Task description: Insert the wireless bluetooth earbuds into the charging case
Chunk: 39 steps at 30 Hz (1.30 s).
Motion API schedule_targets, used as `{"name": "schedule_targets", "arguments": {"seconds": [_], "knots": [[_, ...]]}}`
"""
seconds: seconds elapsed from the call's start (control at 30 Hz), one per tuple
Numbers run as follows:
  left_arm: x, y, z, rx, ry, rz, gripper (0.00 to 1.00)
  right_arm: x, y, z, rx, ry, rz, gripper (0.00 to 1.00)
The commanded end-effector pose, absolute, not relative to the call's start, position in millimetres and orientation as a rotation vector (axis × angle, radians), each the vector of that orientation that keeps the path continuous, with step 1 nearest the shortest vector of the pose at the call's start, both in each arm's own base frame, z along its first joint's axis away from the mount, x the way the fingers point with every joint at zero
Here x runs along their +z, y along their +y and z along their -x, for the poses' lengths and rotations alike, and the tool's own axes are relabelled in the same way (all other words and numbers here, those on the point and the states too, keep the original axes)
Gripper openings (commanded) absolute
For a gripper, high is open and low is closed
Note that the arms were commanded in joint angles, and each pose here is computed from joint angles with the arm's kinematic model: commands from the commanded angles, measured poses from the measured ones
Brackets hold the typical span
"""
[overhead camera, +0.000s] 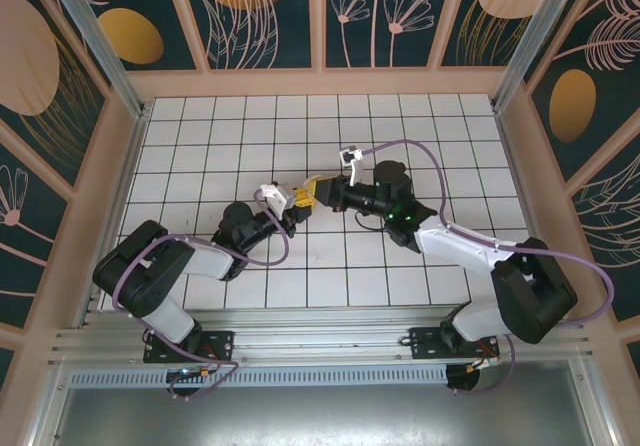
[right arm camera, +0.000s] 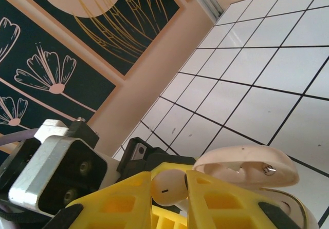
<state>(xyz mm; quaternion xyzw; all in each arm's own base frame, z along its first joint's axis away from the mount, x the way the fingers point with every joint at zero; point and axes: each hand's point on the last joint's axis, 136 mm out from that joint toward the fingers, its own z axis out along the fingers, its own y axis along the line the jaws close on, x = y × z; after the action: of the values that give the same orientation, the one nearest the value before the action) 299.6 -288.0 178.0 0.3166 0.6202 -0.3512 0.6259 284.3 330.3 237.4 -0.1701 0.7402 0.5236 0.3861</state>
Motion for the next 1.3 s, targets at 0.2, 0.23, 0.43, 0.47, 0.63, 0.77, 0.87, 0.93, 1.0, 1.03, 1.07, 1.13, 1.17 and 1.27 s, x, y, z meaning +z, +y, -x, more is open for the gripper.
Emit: {"name": "schedule_targets", "arguments": {"seconds": [0.2, 0.23, 0.43, 0.47, 0.63, 0.77, 0.87, 0.93, 1.0, 1.03, 1.07, 1.13, 1.17, 1.27], "knots": [[212.1, -289.6, -300.2, -0.83, 1.321, -0.68, 0.1, 229.0, 333.3, -285.4, 1.316, 1.871, 0.413, 0.2], [214.1, -289.8, -299.6, -0.832, 1.316, -0.678, 0.1, 228.5, 333.5, -285.7, 1.312, 1.871, 0.412, 0.2], [220.9, -288.4, -296.9, -0.834, 1.297, -0.677, 0.1, 222.4, 328.0, -287.5, 1.284, 1.873, 0.378, 0.2], [221.0, -288.5, -296.4, -0.836, 1.297, -0.678, 0.1, 222.8, 327.1, -288.1, 1.279, 1.871, 0.372, 0.2], [223.2, -289.6, -293.9, -0.845, 1.286, -0.688, 0.1, 222.2, 324.7, -290.2, 1.266, 1.871, 0.352, 0.2], [227.1, -289.0, -291.8, -0.85, 1.271, -0.69, 0.1, 216.6, 324.8, -290.4, 1.267, 1.887, 0.343, 0.2], [231.3, -287.9, -290.5, -0.849, 1.26, -0.687, 0.1, 216.0, 326.7, -289.0, 1.286, 1.89, 0.347, 0.2], [233.3, -286.8, -290.5, -0.844, 1.255, -0.682, 0.1, 215.5, 328.2, -287.4, 1.301, 1.894, 0.353, 0.2], [236.0, -285.2, -290.2, -0.838, 1.249, -0.677, 0.1, 212.3, 329.3, -285.1, 1.312, 1.908, 0.361, 0.2], [236.7, -284.7, -289.9, -0.835, 1.248, -0.675, 0.1, 210.6, 329.6, -283.6, 1.317, 1.916, 0.366, 0.2], [238.9, -283.9, -289.7, -0.831, 1.242, -0.673, 0.1, 207.7, 329.8, -282.2, 1.317, 1.929, 0.368, 0.2], [240.6, -282.9, -288.8, -0.827, 1.237, -0.673, 0.1, 201.6, 328.0, -280.1, 1.311, 1.954, 0.366, 0.2], [241.8, -282.5, -288.5, -0.826, 1.235, -0.672, 0.1, 198.7, 326.8, -279.0, 1.305, 1.967, 0.363, 0.2], [244.0, -281.5, -287.2, -0.822, 1.227, -0.673, 0.1, 189.8, 320.1, -278.5, 1.265, 2.006, 0.341, 0.21]]}}
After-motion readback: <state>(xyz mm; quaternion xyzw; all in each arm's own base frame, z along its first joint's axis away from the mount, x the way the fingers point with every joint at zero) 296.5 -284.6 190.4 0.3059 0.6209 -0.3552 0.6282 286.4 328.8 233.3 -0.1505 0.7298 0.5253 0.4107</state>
